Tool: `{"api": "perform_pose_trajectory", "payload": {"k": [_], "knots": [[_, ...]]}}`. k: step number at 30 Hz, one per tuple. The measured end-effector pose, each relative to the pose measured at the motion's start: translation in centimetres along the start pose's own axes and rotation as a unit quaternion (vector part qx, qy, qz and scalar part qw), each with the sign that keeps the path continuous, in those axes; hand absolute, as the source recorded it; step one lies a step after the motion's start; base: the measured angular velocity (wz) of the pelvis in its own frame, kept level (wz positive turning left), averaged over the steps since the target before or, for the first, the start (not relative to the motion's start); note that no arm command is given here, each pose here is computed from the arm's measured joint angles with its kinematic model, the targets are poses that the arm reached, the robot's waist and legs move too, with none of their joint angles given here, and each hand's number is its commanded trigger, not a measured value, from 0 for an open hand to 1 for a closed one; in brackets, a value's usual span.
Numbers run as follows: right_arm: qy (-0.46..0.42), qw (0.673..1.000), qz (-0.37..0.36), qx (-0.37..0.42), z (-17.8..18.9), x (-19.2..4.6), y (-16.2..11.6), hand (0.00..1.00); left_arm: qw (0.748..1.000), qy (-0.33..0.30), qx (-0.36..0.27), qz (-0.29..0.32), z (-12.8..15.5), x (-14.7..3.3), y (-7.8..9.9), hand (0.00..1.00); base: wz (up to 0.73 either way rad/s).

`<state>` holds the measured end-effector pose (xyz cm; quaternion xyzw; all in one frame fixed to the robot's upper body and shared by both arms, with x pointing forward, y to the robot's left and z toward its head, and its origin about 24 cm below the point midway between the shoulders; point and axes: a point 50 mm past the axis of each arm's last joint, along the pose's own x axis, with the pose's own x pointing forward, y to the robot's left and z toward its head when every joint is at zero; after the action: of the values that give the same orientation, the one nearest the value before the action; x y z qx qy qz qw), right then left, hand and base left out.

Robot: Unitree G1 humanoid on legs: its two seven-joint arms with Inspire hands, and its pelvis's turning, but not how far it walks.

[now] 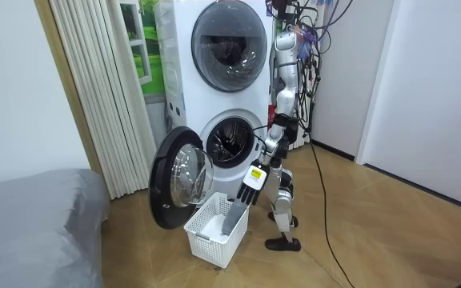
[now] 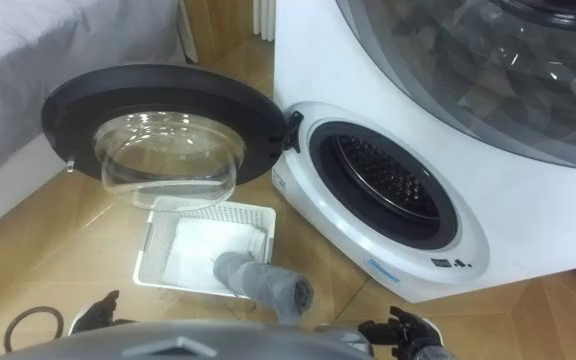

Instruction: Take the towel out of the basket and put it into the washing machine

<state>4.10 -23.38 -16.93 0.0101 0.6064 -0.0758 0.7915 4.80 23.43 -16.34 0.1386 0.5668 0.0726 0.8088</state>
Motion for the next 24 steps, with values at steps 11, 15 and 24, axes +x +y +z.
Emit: {"api": "perform_pose_trajectory", "payload": {"k": [11, 15, 24], "knots": [[0.000, 1.000, 0.000, 0.000, 0.0, 0.0, 0.0, 0.00, 1.000, 0.000, 0.001, 0.001, 0.0, 0.0, 0.0, 0.00, 0.00], [-0.001, 1.000, 0.002, 0.000, 0.1, 0.0, 0.1, 0.00, 1.000, -0.003, 0.004, 0.004, 0.1, 0.0, 0.0, 0.00, 0.00], [-0.012, 1.000, 0.010, -0.005, 1.0, 0.2, 0.2, 0.00, 0.999, -0.028, 0.040, 0.006, 1.5, 0.3, -0.1, 0.00, -0.01]]}}
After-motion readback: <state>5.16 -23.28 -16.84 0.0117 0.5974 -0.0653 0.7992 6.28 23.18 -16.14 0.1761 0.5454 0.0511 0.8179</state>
